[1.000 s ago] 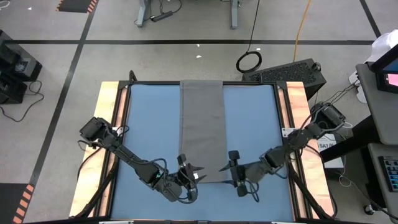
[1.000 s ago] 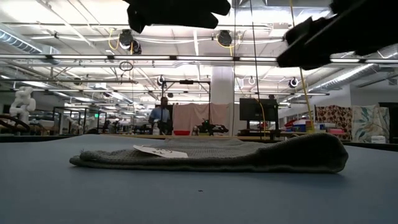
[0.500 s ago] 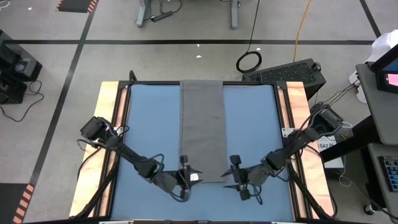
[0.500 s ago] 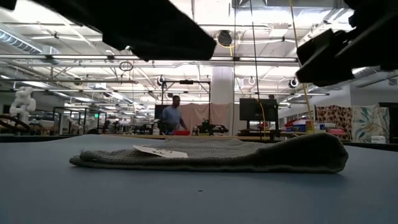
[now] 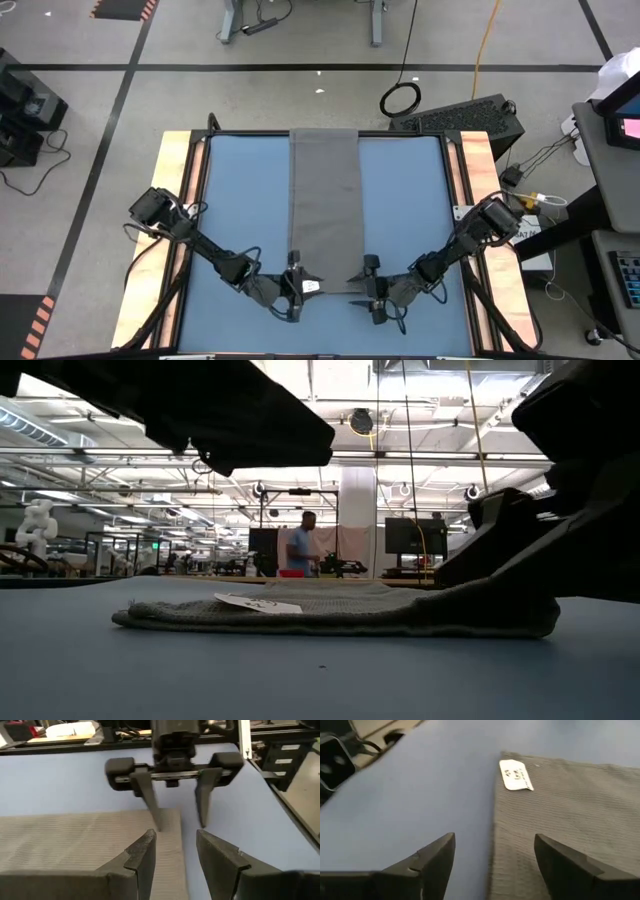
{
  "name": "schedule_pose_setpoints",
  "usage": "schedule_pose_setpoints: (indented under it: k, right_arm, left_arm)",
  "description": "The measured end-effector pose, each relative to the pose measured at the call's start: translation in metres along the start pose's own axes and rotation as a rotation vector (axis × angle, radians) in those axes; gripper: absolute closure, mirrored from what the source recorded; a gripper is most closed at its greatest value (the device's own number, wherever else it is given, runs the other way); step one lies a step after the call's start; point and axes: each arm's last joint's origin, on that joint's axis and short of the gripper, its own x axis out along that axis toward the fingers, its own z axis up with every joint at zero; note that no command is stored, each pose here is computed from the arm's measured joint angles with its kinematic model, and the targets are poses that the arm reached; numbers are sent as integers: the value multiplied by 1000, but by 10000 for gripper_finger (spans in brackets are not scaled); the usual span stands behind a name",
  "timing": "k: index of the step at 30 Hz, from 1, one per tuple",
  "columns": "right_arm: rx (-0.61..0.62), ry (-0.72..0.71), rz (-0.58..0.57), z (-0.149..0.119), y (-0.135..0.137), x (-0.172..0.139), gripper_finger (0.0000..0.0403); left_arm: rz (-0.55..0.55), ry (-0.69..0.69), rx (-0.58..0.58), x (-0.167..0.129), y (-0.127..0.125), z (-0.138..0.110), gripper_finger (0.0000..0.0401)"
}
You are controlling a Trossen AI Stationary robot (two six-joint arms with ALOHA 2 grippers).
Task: Roll towel
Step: Roll the gray towel
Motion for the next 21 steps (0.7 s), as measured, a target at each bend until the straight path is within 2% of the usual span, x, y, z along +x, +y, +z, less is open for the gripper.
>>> schedule_pose_setpoints:
  k: [9,15,21]
  right_arm:
    - [50,26,7,-6,11,-6,127]
    - [64,57,-31,-11,10,-8,126]
    - [115,83,-36,-13,10,-8,126]
  left_arm:
    - [-21,18,44,1,-9,-8,253]
    - [-46,54,59,18,-16,-19,253]
    - [-43,88,160,36,-24,-35,253]
